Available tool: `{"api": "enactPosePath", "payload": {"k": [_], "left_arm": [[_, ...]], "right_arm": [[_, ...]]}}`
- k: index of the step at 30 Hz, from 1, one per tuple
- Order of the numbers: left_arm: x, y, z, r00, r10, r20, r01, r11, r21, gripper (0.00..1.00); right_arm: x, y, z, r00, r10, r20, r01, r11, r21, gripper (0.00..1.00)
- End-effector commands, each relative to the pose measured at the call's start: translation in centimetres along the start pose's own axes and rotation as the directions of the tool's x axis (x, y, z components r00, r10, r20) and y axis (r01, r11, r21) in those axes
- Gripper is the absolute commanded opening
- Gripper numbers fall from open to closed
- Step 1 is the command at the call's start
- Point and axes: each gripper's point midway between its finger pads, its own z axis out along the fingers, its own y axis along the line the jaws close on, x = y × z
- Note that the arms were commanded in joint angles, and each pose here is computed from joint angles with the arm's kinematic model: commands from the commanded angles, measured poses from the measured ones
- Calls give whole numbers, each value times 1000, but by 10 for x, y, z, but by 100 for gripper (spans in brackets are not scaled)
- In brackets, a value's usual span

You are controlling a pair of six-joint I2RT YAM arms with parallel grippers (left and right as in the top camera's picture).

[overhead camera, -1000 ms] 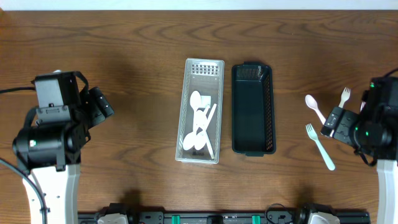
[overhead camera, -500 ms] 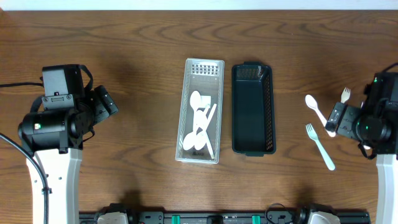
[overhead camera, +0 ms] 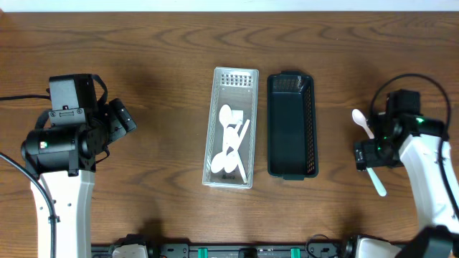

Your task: Pack container

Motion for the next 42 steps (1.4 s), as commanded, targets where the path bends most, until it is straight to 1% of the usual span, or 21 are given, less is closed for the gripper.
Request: {"api": "enactPosePath", "payload": {"k": [1,14,18,22,25,28,34,38,42], "left_arm": [[2,2,2,1000,-16,-12,16,1000,-8,98],[2,2,2,1000,-15,-12,15,1000,-9,98],[2,2,2,1000,-15,-12,15,1000,-9,98],[2,2,2,1000,-15,-12,15,1000,-9,98],[3,2,2,1000,-14,-15,14,1000,-11,98],[5,3,2,1000,-13,-23,12,1000,-15,98],[5,5,2,1000,-11,-25,11,1000,-24,98],[5,5,2,1000,-11,-25,11,1000,-24,98],[5,5,2,1000,-11,-25,11,1000,-24,98]], "right_arm": [[6,5,20,999,-36,-41,35,999,-19,88],[7,20,73,999,-32,-25,31,999,-42,80],[3,30,85,1000,-29,-11,28,996,-85,79],[6,39,98,998,-36,-41,31,991,-127,79],[11,42,107,996,-44,-75,33,990,-137,75],[13,44,111,995,-48,-93,34,989,-142,72],[15,44,111,994,-42,-103,27,989,-143,73],[22,40,111,990,-45,-130,30,992,-119,70],[26,36,111,988,20,-152,-38,993,-115,69]]}}
